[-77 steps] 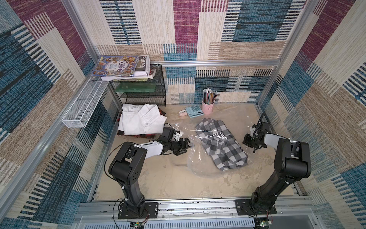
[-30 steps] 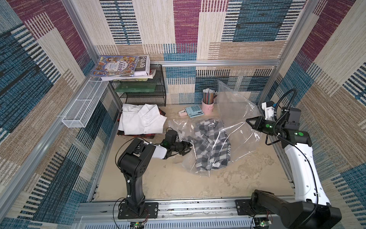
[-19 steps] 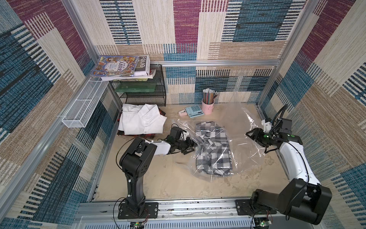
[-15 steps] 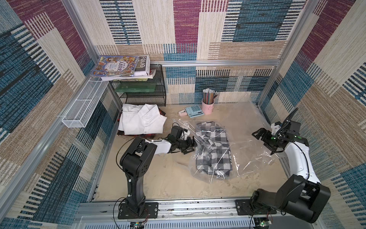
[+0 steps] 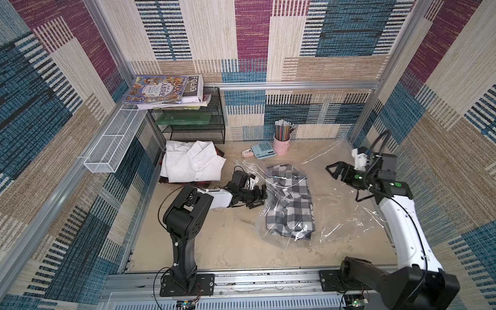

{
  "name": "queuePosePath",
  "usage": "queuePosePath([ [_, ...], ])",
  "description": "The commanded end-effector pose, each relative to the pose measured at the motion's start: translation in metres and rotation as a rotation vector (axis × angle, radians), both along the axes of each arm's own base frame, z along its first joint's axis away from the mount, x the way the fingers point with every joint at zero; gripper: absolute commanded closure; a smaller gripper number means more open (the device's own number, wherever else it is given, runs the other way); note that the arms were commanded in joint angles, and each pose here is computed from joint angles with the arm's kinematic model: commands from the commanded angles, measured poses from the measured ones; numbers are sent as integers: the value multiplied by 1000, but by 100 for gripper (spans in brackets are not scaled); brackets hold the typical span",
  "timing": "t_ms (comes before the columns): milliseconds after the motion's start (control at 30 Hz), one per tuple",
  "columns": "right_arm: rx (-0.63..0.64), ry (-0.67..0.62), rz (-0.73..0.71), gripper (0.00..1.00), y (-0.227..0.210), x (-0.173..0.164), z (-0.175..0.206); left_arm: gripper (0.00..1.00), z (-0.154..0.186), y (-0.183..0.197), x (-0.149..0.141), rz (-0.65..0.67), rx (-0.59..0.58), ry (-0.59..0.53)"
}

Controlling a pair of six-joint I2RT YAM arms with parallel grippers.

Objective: Take the shirt out of the vacuum bag
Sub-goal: Adjust the vacuum bag at the center of the board.

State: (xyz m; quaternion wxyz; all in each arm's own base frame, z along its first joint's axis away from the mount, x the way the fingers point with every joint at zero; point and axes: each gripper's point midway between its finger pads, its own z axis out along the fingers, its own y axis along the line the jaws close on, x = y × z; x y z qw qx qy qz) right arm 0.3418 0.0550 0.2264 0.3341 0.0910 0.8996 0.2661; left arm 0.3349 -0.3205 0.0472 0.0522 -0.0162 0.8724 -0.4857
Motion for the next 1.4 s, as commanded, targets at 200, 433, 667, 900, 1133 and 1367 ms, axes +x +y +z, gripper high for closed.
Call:
queuePosePath([
  [200, 26, 200, -66, 37, 2, 3, -99, 1, -63, 37, -42, 56, 239, 249],
  [433, 40, 300, -89, 69, -10, -7, -154, 1, -70, 46, -51, 41, 299, 283],
  [667, 41, 395, -87, 90, -8, -17, -200, 1, -72, 44, -53, 40, 283, 289],
  [900, 38, 446, -21, 99, 16, -26, -222, 0, -73, 34, -59, 22, 245, 299],
  [1133, 53, 472, -9, 100, 23, -33, -235, 1, -77, 32, -63, 27, 220, 317],
  [1367, 56, 481, 11, 100, 29, -34, -240, 1, -82, 24, -65, 4, 211, 347],
])
